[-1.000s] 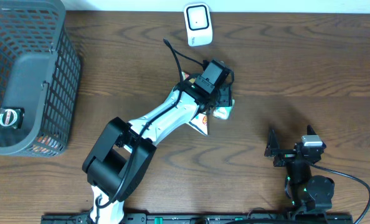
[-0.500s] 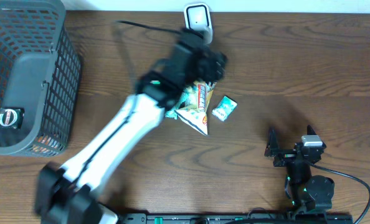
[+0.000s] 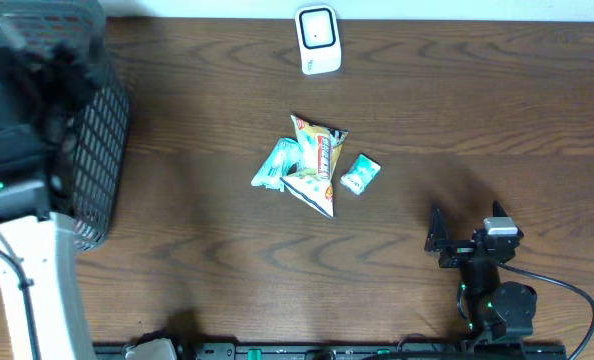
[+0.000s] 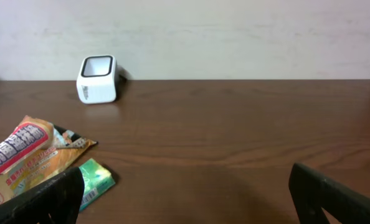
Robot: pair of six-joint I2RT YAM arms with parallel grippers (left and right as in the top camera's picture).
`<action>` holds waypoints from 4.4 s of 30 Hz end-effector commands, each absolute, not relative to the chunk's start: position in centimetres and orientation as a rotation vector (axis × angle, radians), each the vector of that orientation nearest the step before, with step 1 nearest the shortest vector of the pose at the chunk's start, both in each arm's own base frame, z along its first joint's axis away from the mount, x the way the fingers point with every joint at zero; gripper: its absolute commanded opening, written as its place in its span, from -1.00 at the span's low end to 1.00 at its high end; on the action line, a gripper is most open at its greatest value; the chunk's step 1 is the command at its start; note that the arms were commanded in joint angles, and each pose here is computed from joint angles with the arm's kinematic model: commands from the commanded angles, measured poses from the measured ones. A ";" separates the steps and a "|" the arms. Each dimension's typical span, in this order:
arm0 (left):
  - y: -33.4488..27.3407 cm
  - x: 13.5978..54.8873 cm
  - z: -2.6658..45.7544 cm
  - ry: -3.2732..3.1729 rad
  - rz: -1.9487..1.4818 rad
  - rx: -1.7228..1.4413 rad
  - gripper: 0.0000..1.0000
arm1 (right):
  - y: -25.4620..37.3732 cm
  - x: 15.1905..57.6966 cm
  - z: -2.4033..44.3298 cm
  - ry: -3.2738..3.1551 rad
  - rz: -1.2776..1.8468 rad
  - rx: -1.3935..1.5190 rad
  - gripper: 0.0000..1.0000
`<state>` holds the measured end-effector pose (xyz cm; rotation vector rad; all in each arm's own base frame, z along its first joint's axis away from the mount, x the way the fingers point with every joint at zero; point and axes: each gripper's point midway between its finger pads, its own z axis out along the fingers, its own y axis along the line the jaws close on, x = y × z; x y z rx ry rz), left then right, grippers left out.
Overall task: Scan the item barcode
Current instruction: 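Place the small green-white packet right of the snack bag, then reach into the basket and grasp the orange-white box, then place the orange-white box near the scanner beside the other items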
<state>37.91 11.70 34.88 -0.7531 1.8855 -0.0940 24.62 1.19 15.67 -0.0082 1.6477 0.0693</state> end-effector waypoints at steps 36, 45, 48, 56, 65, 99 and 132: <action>20.3 25.4 3.3 2.467 -0.008 -2.166 0.77 | 1.5 24.6 15.6 1.649 0.071 -0.028 0.99; 20.0 25.1 1.9 2.535 -0.011 -2.159 -0.52 | 1.5 24.6 15.6 1.649 0.071 -0.028 0.98; 20.3 25.5 2.2 2.523 -0.012 -2.149 -0.85 | 1.5 24.6 15.6 1.649 0.071 -0.028 0.99; 23.3 29.3 10.7 2.341 -0.030 -1.995 -0.85 | 1.5 24.6 15.6 1.649 0.071 -0.028 0.98; 22.1 33.8 29.4 1.975 -0.322 -1.563 -0.85 | 1.5 24.6 15.6 1.649 0.071 -0.028 0.98; -27.7 40.1 21.9 2.647 -0.720 0.215 -0.77 | 1.5 24.6 15.6 1.649 0.071 -0.028 0.98; -33.7 40.9 9.7 2.803 -0.669 0.271 0.09 | 1.5 24.6 15.5 1.653 0.071 -0.028 0.99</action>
